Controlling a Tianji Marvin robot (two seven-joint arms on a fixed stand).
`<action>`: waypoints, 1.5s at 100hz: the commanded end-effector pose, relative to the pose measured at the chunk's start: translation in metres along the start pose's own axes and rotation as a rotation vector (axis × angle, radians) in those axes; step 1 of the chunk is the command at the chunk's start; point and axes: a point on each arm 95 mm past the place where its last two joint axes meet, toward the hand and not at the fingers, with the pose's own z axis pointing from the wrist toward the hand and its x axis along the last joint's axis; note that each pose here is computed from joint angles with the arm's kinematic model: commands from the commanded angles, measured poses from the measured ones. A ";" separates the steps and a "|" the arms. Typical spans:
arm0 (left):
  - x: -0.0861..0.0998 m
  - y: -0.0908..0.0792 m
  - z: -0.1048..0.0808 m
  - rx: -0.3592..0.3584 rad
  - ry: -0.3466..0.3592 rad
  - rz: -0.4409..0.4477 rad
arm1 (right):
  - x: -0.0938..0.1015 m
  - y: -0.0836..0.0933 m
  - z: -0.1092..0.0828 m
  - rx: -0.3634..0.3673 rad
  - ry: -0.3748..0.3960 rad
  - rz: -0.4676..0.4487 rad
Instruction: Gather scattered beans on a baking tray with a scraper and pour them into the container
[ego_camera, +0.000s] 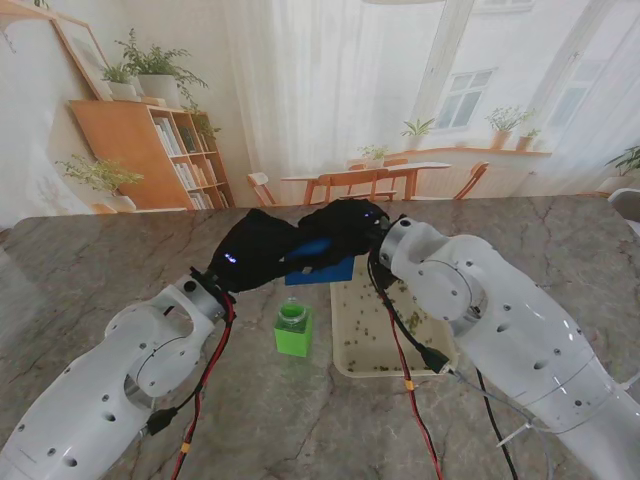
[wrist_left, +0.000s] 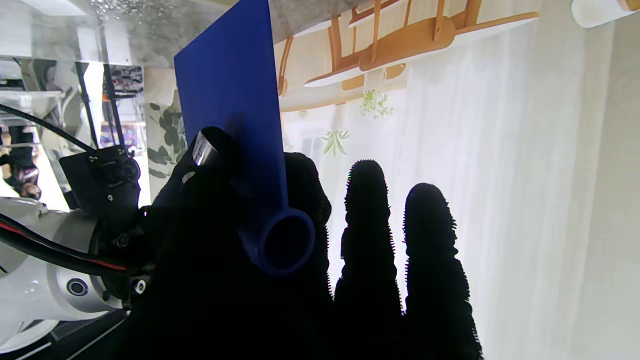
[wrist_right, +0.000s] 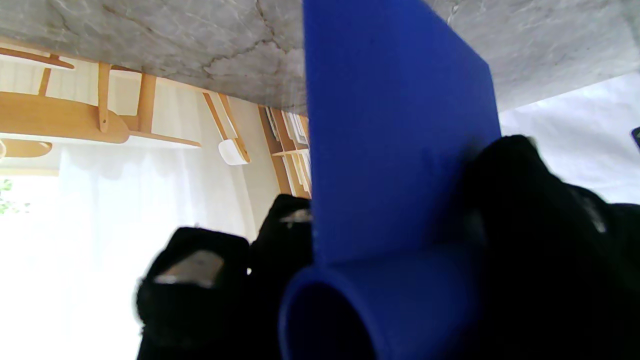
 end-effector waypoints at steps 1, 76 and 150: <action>-0.004 0.001 -0.002 0.000 -0.023 0.002 | 0.001 -0.007 -0.001 0.005 0.000 0.016; -0.038 -0.014 -0.057 0.040 -0.318 0.133 | -0.008 -0.009 -0.021 -0.063 -0.058 -0.083; -0.029 0.037 -0.095 0.014 -0.511 0.022 | -0.051 -0.024 -0.062 0.016 -0.079 -0.261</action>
